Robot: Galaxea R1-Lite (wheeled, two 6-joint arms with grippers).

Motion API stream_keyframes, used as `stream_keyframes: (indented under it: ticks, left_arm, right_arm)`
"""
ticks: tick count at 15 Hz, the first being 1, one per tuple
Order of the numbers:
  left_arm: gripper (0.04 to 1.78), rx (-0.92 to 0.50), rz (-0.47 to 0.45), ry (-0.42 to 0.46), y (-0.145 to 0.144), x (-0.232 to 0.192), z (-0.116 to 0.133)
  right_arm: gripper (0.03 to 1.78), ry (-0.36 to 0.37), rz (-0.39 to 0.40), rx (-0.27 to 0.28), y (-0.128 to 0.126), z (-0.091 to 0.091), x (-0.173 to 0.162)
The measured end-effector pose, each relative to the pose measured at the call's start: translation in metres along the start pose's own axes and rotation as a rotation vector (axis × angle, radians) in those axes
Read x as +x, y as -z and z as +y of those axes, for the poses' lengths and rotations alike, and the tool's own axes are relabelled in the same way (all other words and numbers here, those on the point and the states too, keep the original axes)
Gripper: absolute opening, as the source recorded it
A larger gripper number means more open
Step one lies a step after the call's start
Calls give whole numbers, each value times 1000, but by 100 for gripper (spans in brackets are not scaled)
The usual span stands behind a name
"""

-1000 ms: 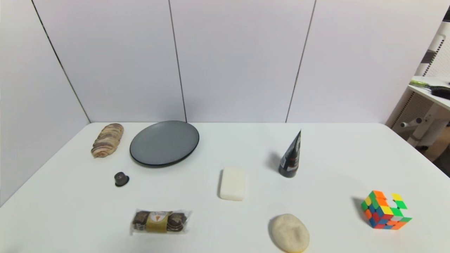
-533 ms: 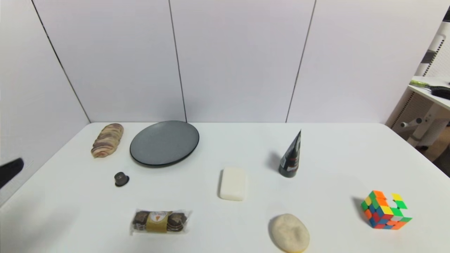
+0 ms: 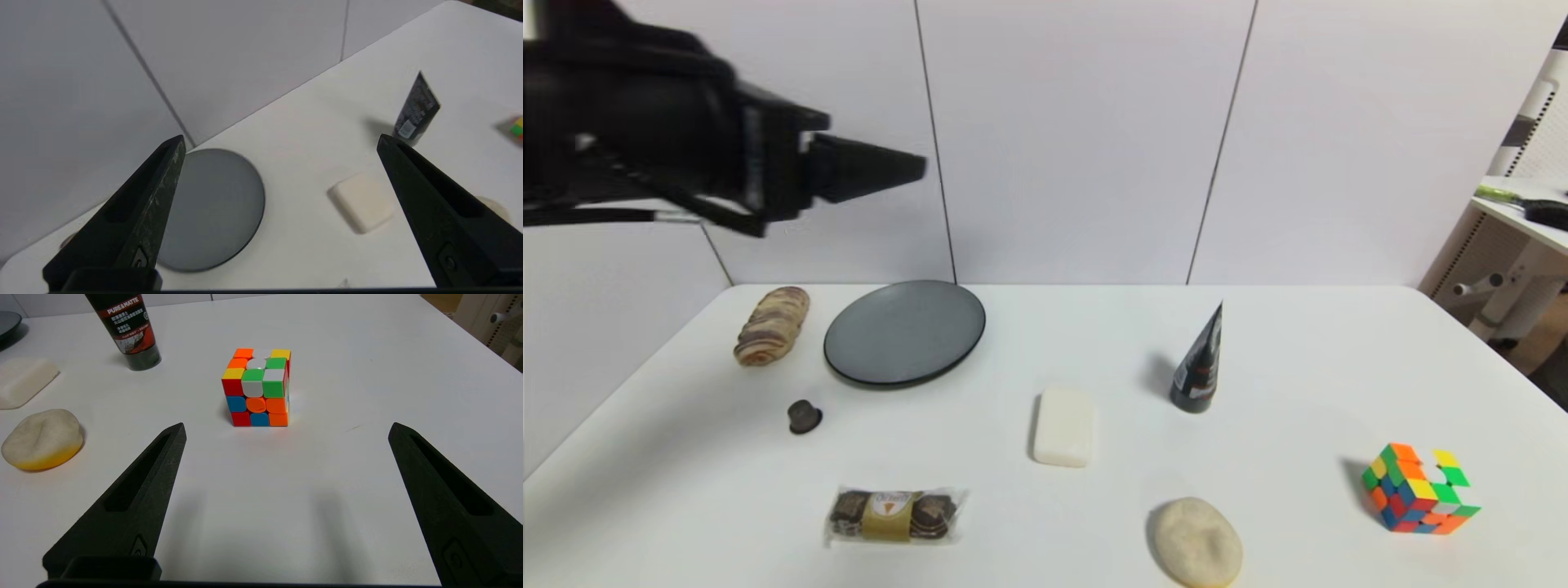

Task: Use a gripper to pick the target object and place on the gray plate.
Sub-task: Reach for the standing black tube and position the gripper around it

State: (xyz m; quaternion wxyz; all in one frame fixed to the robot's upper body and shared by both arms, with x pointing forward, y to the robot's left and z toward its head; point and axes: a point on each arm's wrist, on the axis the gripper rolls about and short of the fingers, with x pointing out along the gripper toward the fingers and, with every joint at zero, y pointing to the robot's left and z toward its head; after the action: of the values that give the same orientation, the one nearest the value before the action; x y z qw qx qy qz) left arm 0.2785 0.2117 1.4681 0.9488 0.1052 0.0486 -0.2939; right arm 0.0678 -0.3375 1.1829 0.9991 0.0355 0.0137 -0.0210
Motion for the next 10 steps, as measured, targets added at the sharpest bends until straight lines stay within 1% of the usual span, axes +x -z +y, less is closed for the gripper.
stream_keyframes:
  ticks: [2,6,8,10]
  left_arm:
    - [169,11,26,82,-3,46,-19]
    - [169,32,72,227,15,129,-69]
    - [169,37,83,276,29,157,-92]
    - [169,43,73,304,41,179,-111]
  right_arm:
    - [171,0,0,0,0,0,0]
    - [171,0,0,-1,0,0,0]
    - [171,0,0,0,0,0,0]
    - [171,0,0,0,0,0,0]
